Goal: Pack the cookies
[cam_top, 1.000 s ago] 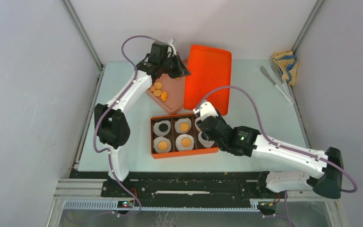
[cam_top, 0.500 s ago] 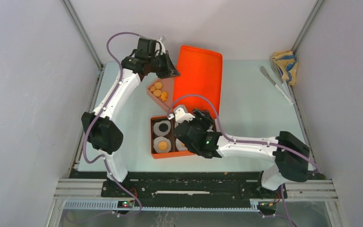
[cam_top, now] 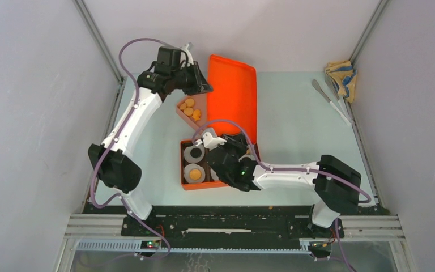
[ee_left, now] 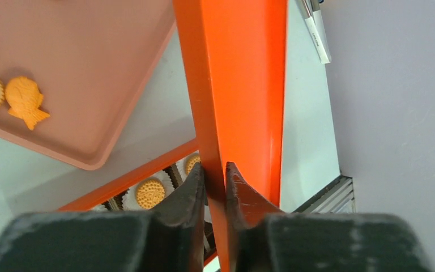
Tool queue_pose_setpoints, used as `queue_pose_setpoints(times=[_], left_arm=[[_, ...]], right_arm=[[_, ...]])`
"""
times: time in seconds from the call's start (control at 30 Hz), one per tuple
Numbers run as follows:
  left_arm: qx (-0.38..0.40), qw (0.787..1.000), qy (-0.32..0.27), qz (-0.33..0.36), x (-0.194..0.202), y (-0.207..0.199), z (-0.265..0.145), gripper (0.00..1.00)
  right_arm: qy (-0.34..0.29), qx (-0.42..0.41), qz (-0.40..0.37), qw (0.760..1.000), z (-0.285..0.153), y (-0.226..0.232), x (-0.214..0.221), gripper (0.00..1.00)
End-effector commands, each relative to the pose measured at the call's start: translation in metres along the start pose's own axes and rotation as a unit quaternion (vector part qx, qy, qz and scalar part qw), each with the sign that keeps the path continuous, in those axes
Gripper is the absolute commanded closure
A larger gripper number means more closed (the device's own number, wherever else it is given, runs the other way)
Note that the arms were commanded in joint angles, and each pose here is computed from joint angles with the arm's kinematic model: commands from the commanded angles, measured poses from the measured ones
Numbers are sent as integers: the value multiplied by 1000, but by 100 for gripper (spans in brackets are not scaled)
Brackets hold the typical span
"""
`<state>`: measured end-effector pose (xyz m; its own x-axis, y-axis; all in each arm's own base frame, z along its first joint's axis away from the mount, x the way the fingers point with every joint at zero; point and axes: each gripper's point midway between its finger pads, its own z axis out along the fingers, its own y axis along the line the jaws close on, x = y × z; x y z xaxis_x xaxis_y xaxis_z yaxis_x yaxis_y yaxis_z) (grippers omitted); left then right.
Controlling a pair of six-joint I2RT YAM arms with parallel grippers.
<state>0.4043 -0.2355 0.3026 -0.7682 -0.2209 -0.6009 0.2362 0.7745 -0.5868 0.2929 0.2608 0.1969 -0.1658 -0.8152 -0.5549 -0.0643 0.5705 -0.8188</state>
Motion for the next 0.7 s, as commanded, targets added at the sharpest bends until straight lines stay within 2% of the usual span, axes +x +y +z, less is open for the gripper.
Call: queue_pose_setpoints(times=[0.0,0.07,0.13,0.2,0.33,0.4,0.47,0.5,0.57,0.63,0.67], left_arm=[[34,998,36,33,16,-10,-9,67],[46,998,19,38,7,-17,-9,42],[67,997,-9,46,-7,-30,-15,28],[86,994,-39,54,-25,-45,-26,21],[99,987,-102,74,-55,-69,-61,17],[76,983,-148,80,-68,-69,-83,17],[58,975,-197,83,-74,-67,-108,17],[49,970,-223,84,-75,-66,-122,18],[31,959,-271,79,-72,-57,-146,24],[7,947,-313,71,-64,-42,-166,50],[-5,941,-331,67,-59,-35,-176,65]], right_arm=[[-9,66,185,980,0,-59,-23,88],[-14,61,191,980,-2,-64,-25,90],[-15,56,201,978,-3,-71,-26,91],[-13,47,212,976,-2,-77,-25,92],[0,3,246,969,3,-89,-19,91],[16,-55,279,958,6,-90,-14,91],[17,-129,333,934,5,-97,-17,91],[14,-169,359,918,5,-98,-18,91],[16,-240,427,872,5,-108,-15,91],[8,-320,487,812,5,-119,-15,91],[6,-350,512,785,5,-125,-15,91]])
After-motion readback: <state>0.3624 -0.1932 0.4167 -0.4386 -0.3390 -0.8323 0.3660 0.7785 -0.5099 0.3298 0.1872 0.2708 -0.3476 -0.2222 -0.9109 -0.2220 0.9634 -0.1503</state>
